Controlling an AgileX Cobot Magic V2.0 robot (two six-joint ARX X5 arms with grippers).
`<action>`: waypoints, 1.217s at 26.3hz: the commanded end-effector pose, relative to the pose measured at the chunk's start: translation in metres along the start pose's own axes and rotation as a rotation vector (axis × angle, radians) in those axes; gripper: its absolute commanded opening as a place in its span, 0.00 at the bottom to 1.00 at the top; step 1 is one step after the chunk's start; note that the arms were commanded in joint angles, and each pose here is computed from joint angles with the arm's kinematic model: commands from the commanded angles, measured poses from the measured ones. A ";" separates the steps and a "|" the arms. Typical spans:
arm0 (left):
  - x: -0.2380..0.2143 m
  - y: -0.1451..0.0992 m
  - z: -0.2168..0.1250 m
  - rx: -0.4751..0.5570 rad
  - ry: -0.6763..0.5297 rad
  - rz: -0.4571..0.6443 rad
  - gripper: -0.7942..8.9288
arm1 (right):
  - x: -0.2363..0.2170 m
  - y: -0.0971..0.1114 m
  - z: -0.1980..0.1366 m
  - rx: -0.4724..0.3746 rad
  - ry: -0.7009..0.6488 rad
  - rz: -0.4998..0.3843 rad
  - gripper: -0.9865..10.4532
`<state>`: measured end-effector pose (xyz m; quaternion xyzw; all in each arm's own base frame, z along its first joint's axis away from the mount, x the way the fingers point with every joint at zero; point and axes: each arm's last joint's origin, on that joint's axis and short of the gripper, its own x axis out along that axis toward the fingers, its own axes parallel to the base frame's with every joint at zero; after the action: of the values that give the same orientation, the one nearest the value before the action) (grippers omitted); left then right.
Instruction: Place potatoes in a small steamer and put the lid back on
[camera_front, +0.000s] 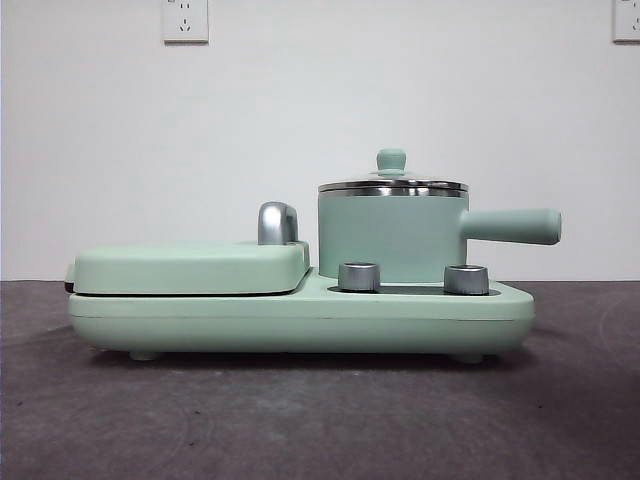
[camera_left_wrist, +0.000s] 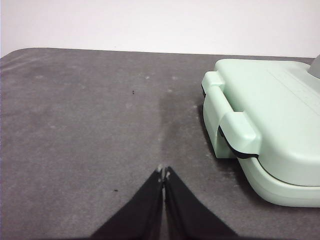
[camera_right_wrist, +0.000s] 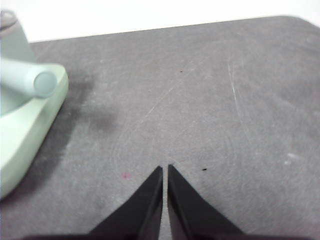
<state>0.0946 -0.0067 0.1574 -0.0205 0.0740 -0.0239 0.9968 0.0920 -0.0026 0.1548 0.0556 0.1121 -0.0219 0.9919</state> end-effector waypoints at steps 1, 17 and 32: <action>0.002 0.000 -0.005 -0.009 0.006 0.003 0.09 | 0.002 0.000 -0.002 -0.055 -0.022 0.007 0.10; 0.002 0.000 -0.005 -0.008 0.006 0.003 0.09 | 0.005 0.001 0.000 -0.054 -0.092 0.021 0.10; 0.002 0.000 -0.005 -0.009 0.006 0.003 0.09 | 0.005 0.001 0.000 -0.055 -0.092 0.021 0.10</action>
<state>0.0946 -0.0067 0.1574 -0.0207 0.0740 -0.0239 0.9968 0.0960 -0.0024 0.1542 0.0308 0.0689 -0.0119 0.9971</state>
